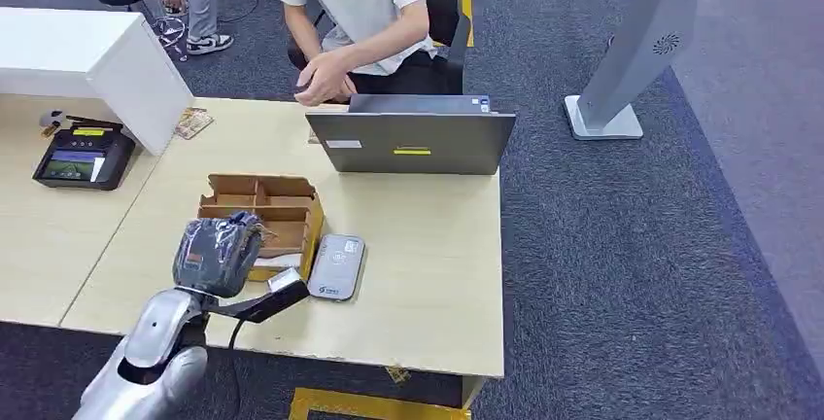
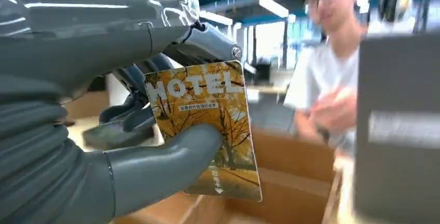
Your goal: Pass the card to the sensor for recognition and then transmit it.
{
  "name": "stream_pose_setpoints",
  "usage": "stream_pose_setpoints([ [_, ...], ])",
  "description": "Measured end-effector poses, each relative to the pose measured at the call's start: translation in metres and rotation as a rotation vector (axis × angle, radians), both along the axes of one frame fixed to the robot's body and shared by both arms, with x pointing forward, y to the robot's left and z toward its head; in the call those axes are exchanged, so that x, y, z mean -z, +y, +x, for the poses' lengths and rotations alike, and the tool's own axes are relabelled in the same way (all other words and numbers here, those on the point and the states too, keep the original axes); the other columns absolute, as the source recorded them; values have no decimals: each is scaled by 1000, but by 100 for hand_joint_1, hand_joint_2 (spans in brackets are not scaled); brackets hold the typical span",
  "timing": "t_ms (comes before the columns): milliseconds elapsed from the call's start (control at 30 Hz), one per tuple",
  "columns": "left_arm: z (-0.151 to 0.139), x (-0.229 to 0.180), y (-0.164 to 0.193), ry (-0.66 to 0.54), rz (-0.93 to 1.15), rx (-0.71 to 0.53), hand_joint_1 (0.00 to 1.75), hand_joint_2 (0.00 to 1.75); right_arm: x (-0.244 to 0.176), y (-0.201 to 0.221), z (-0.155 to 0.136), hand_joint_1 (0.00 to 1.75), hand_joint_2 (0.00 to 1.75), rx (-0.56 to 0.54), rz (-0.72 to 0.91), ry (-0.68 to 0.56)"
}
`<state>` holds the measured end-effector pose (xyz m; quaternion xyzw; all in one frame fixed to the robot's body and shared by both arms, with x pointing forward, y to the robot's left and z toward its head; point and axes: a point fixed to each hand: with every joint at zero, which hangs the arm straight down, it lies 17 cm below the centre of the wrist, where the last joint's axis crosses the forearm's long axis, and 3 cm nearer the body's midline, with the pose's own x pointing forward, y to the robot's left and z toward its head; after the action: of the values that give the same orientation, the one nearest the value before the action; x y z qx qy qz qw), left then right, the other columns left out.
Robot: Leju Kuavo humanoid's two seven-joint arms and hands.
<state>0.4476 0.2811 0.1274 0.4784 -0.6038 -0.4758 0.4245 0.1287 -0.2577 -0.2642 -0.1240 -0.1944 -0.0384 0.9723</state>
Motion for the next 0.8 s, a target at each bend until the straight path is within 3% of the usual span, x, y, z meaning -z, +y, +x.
stream_pose_setpoints([
  [267, -4, -47, -5, -154, -39, 21, 175, 175, 0, 0, 2, 0, 0, -8, -3, -2],
  [800, -9, -63, -4, -204, -56, 22, 175, 175, 0, 0, 2, 0, 0, -10, -4, -3],
])
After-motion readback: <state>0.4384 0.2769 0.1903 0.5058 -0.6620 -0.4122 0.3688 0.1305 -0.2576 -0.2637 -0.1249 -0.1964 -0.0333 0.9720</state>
